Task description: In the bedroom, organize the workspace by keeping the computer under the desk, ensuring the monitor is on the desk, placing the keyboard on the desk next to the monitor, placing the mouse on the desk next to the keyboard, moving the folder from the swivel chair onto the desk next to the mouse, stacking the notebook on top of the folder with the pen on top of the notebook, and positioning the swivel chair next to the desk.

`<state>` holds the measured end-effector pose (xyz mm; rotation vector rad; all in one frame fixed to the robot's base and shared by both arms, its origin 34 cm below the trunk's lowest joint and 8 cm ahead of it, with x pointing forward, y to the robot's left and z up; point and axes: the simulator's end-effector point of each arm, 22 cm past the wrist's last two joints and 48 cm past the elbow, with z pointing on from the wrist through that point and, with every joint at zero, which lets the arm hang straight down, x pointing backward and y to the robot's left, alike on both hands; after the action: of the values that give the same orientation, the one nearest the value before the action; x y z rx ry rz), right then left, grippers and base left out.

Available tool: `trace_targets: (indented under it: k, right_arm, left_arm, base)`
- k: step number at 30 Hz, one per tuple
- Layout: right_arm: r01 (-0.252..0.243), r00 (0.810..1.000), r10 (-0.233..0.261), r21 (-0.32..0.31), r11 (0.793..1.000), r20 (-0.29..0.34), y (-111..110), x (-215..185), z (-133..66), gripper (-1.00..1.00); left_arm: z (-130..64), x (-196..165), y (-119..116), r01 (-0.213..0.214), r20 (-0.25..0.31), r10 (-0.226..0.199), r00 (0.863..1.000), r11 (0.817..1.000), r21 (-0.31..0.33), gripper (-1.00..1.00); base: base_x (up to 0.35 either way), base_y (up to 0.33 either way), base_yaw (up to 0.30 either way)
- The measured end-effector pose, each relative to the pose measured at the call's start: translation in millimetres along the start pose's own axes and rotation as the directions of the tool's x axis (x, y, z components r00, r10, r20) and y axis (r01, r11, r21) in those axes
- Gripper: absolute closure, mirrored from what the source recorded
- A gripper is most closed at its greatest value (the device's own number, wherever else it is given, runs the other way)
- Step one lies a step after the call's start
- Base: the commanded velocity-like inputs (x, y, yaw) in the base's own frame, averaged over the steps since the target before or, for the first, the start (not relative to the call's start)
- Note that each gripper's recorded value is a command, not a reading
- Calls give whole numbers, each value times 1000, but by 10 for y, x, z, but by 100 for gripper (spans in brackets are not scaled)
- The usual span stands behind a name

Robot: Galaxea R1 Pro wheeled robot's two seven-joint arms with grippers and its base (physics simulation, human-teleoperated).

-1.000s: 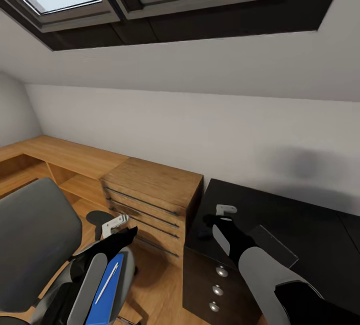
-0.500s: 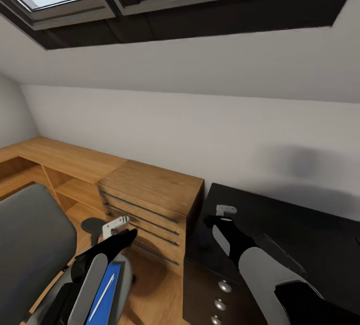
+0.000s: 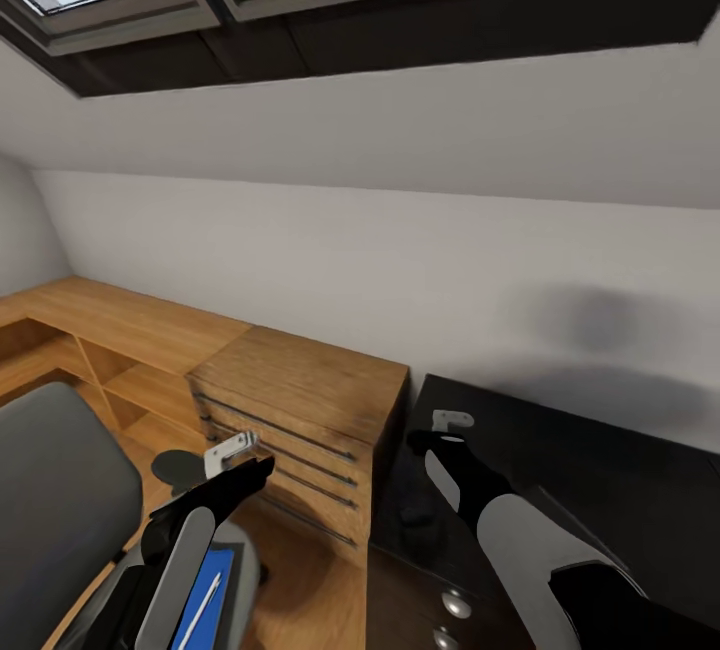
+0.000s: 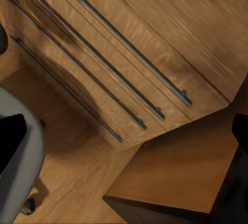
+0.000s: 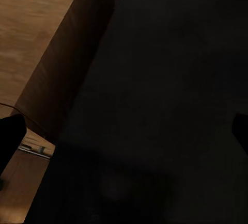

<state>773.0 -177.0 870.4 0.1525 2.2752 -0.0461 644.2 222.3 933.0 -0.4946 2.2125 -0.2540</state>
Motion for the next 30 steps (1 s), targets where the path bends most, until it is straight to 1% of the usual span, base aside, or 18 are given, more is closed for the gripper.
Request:
trace_targets:
  k: [25, 29, 30]
  right_arm:
    - [4, 1000, -4, -1, 1000, -4, 12, 14, 1, -100]
    - [11, 1000, -11, 0, 1000, -26, 4, 83, 30, -100]
    - [20, 998, -20, 0, 1000, -53, 2, 151, 36, -100]
  left_arm:
    - [-3, -15, 5, 3, 3, -3, 1000, 1000, -2, -100]
    - [22, -1, 16, 4, 4, -4, 1000, 1000, -2, -100]
    - [31, 5, 19, 4, 5, -4, 1000, 1000, -2, -100]
  base:
    - [11, 0, 0]
    - [0, 0, 0]
    - [0, 0, 0]
